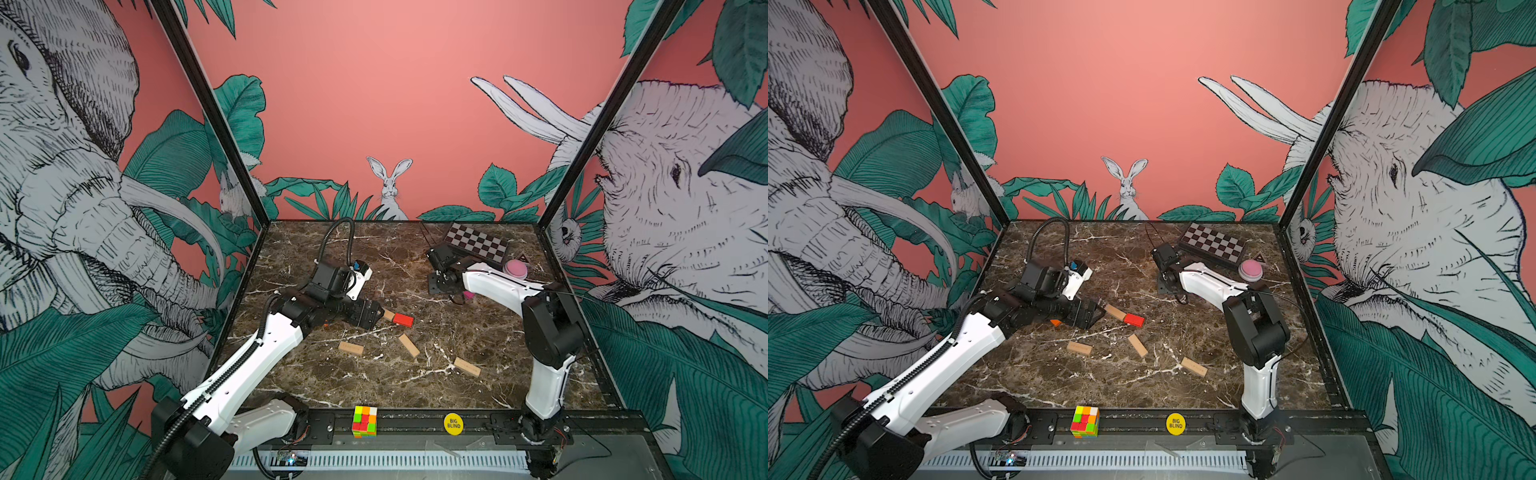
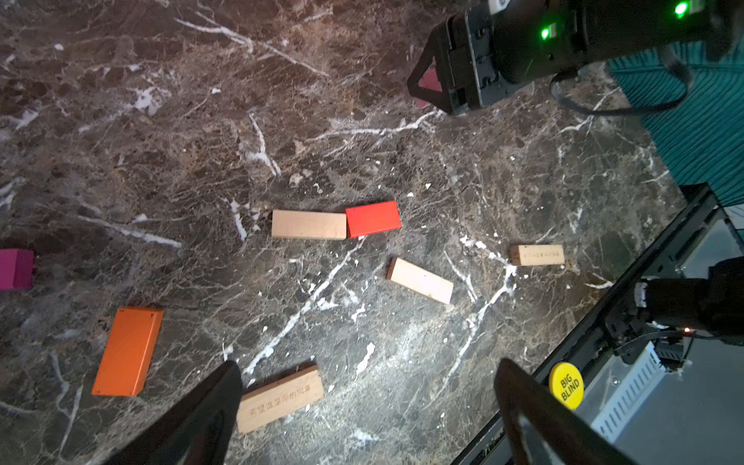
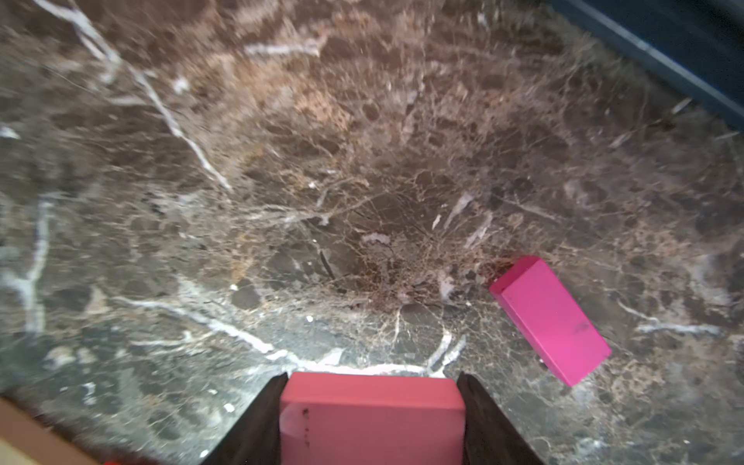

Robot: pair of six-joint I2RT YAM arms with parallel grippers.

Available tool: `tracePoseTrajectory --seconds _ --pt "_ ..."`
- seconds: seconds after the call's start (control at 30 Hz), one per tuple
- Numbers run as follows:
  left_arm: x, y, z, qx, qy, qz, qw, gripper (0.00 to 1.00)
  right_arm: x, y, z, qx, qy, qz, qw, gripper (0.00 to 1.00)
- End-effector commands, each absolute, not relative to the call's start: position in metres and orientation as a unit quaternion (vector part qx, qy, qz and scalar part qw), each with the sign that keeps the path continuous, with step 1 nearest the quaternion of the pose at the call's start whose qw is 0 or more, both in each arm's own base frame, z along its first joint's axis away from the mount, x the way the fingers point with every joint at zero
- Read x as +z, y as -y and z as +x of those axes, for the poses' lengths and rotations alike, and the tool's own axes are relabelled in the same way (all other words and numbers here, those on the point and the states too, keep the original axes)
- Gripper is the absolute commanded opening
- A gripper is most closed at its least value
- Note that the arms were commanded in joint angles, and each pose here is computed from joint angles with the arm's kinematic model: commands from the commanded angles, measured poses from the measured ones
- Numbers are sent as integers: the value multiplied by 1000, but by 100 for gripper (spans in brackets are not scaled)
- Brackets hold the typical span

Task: Assemble the letter p with building blocks
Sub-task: Place the building block at the center of the board.

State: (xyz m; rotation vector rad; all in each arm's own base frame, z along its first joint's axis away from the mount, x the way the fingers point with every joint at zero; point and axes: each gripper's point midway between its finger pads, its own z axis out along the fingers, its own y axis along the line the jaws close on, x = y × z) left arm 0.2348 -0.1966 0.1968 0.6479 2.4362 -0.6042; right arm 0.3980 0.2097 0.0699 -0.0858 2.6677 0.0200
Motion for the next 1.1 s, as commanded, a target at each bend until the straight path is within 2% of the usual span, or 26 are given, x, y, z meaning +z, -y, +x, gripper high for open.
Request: tracePoseTrajectory --seconds 0.0,0.4,0.93,1.07 --pt "192 190 233 -204 -907 252 268 99 65 -210 402 3 -971 -41 237 45" --pt "181 188 236 -188 -915 251 255 100 33 -196 405 -1 -977 -31 213 45" --pt "178 188 236 -187 -916 250 250 100 18 -183 407 0 -979 -11 203 45" --pt "178 188 236 -187 -917 249 248 99 14 -184 407 3 -980 -8 199 48"
